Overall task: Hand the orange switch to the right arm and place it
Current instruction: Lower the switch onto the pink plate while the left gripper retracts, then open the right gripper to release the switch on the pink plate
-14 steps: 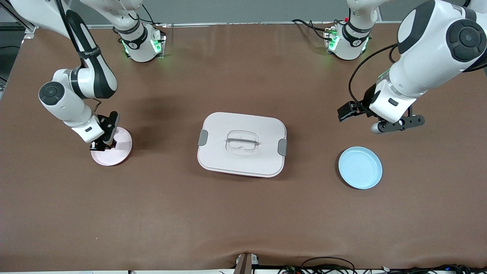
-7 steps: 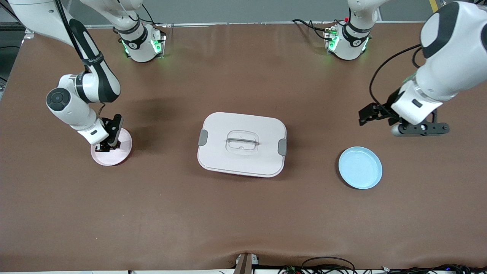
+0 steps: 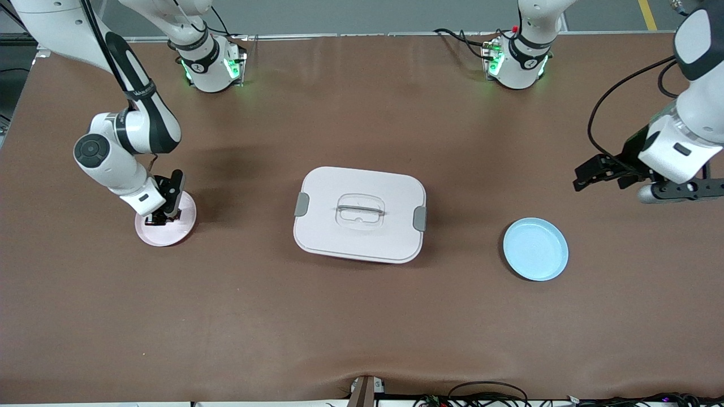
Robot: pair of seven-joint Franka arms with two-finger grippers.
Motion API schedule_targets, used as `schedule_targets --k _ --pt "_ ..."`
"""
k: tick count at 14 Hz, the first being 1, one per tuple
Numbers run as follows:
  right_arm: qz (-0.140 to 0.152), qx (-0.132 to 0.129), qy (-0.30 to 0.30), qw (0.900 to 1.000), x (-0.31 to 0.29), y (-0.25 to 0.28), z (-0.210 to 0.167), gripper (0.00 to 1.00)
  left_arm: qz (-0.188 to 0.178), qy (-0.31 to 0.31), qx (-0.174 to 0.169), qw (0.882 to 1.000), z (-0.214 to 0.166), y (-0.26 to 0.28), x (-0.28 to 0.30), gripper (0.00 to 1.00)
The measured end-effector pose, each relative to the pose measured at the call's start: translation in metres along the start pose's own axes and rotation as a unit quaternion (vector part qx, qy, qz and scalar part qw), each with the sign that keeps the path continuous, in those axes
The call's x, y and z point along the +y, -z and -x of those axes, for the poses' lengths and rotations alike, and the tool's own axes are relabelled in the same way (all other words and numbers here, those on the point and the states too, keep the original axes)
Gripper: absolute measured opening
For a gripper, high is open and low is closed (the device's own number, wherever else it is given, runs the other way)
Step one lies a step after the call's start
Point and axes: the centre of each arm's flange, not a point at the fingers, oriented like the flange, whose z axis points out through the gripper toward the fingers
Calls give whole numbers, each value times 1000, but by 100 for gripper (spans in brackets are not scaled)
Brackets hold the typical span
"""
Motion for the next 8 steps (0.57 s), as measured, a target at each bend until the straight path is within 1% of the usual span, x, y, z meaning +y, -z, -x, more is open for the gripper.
schedule_targets --k 3,8 --pt "-2 1 -3 1000 -2 -12 5 41 -2 3 -1 1000 1 3 -4 100" --pt "6 3 -6 1000 -1 -21 9 41 -3 3 -1 1000 1 6 -3 100"
